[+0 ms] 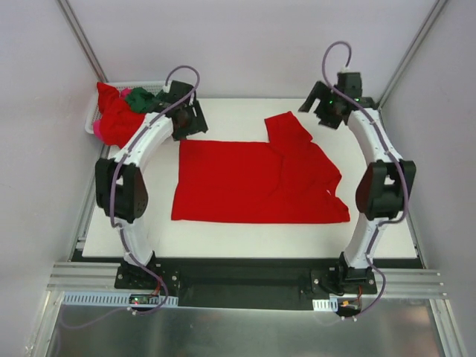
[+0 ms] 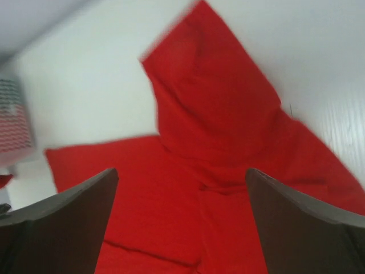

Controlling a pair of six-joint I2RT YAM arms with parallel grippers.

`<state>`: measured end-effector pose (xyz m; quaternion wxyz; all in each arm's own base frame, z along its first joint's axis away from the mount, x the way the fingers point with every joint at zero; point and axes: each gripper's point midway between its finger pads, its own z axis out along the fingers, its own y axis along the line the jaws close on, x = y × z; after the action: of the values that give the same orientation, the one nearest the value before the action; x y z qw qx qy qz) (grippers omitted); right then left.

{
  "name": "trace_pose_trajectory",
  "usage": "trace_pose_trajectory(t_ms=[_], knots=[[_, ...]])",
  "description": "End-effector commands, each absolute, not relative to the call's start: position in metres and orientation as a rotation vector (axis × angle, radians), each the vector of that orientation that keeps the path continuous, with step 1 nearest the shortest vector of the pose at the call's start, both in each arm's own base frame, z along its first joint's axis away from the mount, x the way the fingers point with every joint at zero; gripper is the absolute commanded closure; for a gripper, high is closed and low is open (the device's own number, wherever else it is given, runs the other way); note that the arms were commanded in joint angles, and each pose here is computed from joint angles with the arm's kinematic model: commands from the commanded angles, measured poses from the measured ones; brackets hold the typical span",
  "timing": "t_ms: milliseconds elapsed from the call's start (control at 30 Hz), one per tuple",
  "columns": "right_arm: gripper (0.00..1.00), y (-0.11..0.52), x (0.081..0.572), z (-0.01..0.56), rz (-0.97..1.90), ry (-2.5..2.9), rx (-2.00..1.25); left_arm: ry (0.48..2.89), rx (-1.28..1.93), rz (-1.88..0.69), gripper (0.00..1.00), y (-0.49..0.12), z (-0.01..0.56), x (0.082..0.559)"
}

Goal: Fold and stack the t-shirts

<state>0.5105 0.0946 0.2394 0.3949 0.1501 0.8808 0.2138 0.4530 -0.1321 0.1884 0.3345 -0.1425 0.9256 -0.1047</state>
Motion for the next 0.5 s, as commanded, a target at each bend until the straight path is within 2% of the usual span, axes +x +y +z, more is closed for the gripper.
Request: trace_pose_trajectory(t_ms=[0,33,233,467], knots=[[0.02,0.099,0.488,0.185,0.532,2.385,0.544,2.563,-0.472,-0.302,0.3,-0.139,0.141,0.442],[0.02,0.095,0.468,0.16,0.493,2.467,0.581,2.575,-0.485,-0.309,0.31,-0.141,0.137,0.438],[0.02,0.081,0.39,0.12,0.368,2.641,0.59,2.668,-0.667,-0.254,0.31,-0.129,0.099,0.379],[0.01,0.081,0.33,0.141,0.236,2.685,0.475,2.694,-0.677,-0.306,0.28,-0.14,0.1,0.323]])
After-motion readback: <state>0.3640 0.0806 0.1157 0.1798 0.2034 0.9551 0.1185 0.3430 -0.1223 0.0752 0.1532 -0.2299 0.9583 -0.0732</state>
